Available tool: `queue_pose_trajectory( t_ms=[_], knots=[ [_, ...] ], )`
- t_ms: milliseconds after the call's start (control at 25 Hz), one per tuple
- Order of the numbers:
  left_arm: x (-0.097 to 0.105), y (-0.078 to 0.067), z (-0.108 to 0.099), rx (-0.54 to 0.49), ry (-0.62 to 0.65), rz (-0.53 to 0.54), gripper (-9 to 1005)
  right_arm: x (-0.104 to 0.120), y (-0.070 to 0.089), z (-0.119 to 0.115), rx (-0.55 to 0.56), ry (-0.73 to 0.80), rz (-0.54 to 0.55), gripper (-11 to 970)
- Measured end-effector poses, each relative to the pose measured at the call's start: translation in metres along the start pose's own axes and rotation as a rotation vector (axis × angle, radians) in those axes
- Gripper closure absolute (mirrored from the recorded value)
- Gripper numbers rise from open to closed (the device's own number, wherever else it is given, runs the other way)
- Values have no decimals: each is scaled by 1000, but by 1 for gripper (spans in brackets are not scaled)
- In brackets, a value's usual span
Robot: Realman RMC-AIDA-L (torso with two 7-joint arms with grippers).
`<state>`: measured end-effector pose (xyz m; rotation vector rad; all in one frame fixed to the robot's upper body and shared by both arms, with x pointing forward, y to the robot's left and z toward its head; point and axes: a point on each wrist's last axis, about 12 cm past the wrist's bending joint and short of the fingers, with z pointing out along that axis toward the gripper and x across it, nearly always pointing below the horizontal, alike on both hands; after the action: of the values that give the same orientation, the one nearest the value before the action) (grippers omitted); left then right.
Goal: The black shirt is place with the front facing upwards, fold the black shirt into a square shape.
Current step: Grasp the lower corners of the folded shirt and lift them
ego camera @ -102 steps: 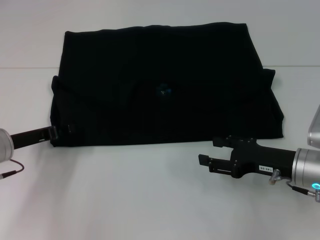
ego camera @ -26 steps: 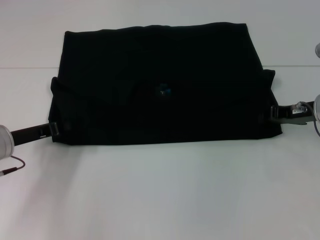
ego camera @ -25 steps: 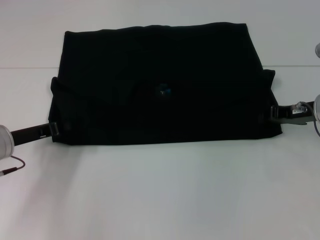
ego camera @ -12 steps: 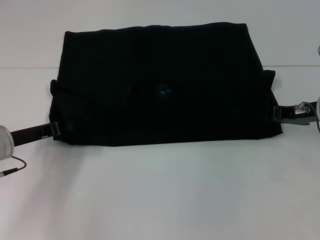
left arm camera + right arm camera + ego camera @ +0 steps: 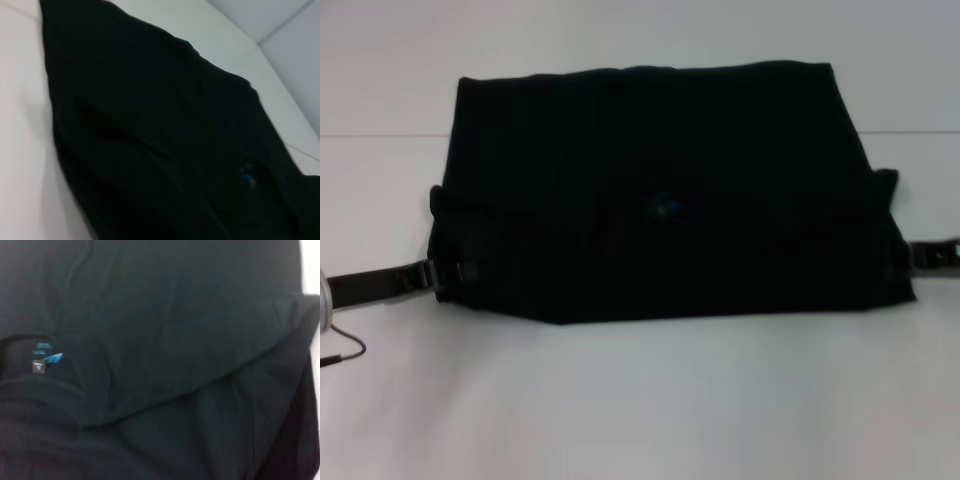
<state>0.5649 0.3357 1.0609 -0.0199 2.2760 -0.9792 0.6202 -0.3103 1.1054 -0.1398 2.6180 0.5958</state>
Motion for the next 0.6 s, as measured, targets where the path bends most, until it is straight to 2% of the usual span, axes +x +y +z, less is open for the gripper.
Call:
queue_pose_trajectory(
  t_ms=[160, 200, 400, 600],
  knots=[
    [7, -1, -12, 51, 74, -30, 955, 20, -6, -19, -37, 68, -24, 950],
    [17, -1, -21, 73, 159, -53, 955, 27, -8, -23, -51, 93, -32, 950],
    [45, -5, -34, 125, 382, -97, 956, 62, -12, -35, -142, 224, -69, 950],
    [69, -10, -51, 198, 525, -173, 956, 92, -14, -43, -238, 324, -105, 949]
  ],
)
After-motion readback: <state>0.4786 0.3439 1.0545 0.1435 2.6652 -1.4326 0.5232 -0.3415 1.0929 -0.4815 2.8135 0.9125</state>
